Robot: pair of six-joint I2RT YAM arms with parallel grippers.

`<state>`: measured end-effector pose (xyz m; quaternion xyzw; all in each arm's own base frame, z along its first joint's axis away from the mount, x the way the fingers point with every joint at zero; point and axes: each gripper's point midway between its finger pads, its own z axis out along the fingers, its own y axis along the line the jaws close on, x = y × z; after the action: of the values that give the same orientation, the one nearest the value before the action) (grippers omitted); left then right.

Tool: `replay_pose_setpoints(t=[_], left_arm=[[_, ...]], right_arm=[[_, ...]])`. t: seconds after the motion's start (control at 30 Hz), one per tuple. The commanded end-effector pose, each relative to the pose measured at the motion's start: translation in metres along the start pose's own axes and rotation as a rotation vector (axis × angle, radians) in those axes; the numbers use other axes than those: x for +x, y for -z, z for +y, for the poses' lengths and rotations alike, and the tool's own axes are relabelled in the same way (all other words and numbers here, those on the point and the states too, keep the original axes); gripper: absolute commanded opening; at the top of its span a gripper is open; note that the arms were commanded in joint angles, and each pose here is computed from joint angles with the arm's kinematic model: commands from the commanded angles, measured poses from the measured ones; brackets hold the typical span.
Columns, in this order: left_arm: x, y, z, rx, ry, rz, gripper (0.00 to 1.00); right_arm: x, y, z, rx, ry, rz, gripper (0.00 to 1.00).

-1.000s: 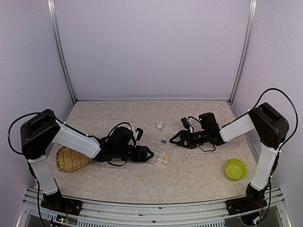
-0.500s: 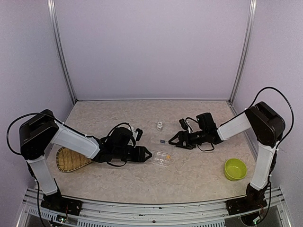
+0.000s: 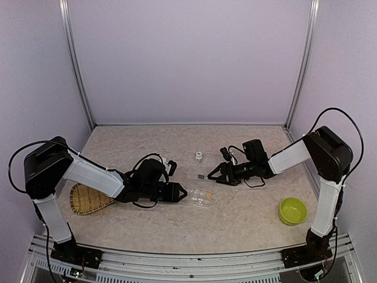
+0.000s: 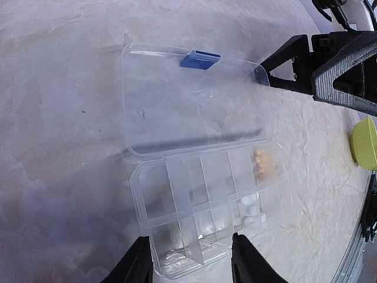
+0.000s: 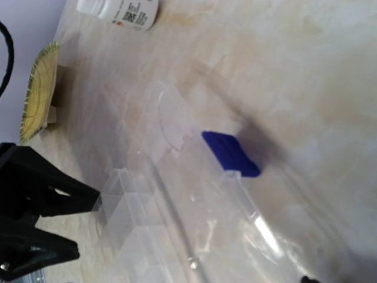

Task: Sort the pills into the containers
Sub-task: Close the lid of the pill container on the pill container.

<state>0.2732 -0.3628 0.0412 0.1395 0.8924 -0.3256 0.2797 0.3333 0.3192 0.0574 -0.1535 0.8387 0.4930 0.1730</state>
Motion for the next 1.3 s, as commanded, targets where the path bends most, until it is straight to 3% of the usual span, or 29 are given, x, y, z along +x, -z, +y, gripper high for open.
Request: replay_pose_setpoints(t=[0.0, 0.2, 0.8, 1.27], left_arm=[[-0.001, 0.003, -0.002, -0.005, -0.008, -0.006, 0.43], [0.001, 0.002, 0.002, -0.023, -0.004, 0.001, 0.33], [0.007, -0.002, 0.018, -0.112, 0.005, 0.018, 0.25], [0.009, -0.008, 0.021, -0.125, 0.005, 0.033, 0.15]], right_arm=[[0.002, -0.007, 0.003, -0.026, 0.003, 0.022, 0.80], [0.003, -0.009, 0.007, -0.055, 0.005, 0.025, 0.79], [0.004, -0.014, 0.010, -0.105, -0.005, 0.025, 0.79], [0.006, 0.002, 0.045, -0.265, 0.051, -0.013, 0.77]])
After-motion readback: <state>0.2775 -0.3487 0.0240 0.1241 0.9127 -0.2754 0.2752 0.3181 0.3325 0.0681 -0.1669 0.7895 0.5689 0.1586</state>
